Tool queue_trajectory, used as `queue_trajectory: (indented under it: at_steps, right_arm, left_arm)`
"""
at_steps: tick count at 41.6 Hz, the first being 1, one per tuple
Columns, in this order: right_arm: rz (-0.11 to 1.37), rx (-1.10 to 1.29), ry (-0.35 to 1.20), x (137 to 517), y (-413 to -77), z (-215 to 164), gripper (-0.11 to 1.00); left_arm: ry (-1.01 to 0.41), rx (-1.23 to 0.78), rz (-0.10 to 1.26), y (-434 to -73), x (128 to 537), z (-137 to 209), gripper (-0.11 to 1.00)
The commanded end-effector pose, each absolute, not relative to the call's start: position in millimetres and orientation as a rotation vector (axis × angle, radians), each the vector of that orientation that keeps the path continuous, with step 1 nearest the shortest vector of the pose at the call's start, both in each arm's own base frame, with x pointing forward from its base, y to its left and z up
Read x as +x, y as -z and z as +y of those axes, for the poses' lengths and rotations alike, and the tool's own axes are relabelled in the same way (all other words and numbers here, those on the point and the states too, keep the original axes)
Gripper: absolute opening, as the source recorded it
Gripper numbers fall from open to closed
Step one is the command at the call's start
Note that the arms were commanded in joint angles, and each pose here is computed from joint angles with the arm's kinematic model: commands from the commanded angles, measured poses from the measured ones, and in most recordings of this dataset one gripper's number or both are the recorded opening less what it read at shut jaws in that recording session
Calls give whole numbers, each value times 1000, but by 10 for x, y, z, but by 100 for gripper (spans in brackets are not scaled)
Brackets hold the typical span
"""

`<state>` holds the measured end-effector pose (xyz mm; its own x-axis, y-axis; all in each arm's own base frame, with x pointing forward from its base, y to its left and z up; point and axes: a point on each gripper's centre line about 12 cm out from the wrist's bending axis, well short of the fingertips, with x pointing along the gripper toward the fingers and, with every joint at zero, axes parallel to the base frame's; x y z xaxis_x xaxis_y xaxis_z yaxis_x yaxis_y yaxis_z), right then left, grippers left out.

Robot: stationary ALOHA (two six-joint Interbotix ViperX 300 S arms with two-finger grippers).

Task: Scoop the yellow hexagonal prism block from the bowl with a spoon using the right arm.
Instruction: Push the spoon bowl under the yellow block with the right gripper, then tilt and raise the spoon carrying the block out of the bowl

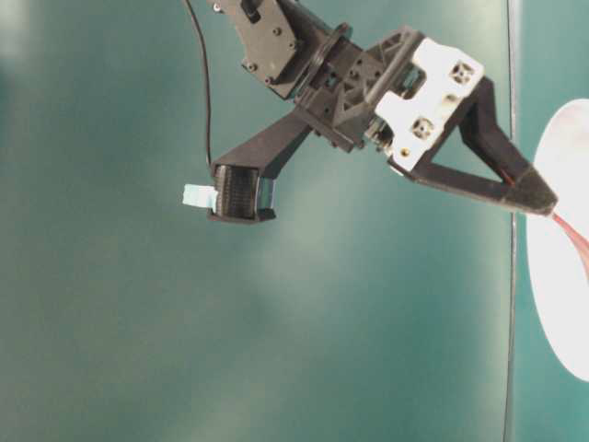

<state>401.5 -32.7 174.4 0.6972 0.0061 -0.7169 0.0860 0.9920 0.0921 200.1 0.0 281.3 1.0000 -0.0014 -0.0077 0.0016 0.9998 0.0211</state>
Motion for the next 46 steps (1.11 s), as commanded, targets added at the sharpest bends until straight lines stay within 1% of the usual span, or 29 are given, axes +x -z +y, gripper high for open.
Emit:
queue_trajectory:
  at_steps: [1,9,46]
  right_arm:
    - [724,113,49,4004,-1946,-314,24]
    - [690,112,59,3925,-1960,-294,24]
    - [647,112,79,3629,-1944,-261,24]
  left_arm:
    - [2,21,-28,-2939,2030,-1,0]
    - [2,21,-28,-2939,2030,-1,0]
    - [2,20,-31,-2933,2039,-1,0]
